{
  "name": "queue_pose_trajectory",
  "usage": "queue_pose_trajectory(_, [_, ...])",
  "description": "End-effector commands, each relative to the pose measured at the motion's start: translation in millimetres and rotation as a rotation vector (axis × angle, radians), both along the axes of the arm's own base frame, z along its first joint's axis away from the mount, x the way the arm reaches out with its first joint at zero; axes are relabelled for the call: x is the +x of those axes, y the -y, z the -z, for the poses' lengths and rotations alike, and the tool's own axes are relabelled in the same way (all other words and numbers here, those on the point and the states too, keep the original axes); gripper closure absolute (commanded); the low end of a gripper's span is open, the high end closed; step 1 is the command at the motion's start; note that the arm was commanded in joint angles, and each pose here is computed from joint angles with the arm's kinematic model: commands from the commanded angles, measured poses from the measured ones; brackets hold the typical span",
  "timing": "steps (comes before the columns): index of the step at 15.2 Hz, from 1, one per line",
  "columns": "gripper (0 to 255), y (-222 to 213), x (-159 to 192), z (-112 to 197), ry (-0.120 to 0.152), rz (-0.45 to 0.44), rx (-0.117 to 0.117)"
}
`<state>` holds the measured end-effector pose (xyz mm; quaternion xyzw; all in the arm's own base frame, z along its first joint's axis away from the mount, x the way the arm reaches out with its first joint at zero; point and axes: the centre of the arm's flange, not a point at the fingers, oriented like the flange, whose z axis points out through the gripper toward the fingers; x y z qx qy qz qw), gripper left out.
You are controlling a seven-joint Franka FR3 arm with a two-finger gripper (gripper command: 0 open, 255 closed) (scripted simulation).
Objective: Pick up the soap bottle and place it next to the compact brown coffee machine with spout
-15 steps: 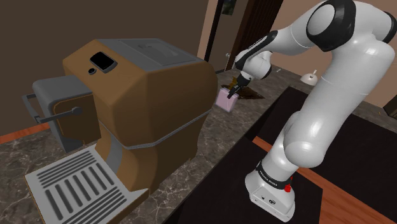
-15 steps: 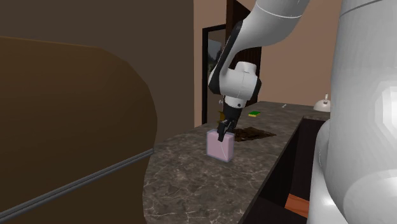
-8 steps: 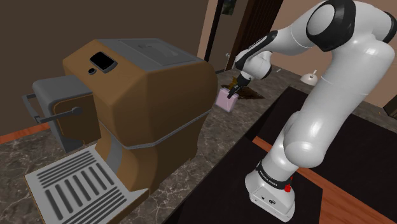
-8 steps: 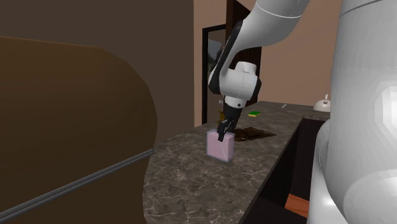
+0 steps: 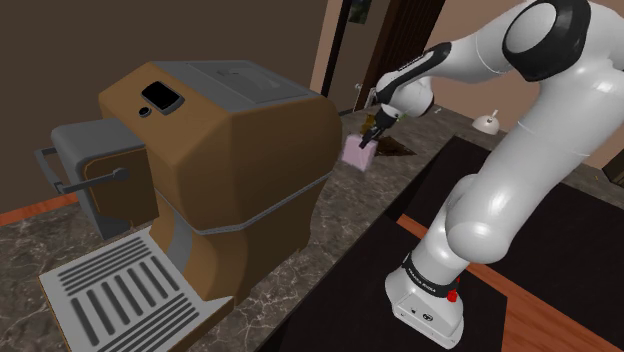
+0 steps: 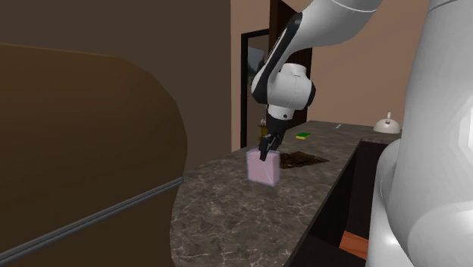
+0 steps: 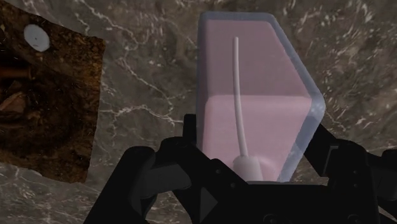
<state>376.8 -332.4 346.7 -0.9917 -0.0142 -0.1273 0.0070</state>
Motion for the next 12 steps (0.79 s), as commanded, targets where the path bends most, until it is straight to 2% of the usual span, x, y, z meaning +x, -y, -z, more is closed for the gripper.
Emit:
queue_pose_trajectory(1, [255, 0.2, -0.8, -10.7, -0.001, 0.0, -0.001])
queue_pose_trajectory(12, [255, 0.2, -0.8, -68.8, -0.001, 0.0, -0.001])
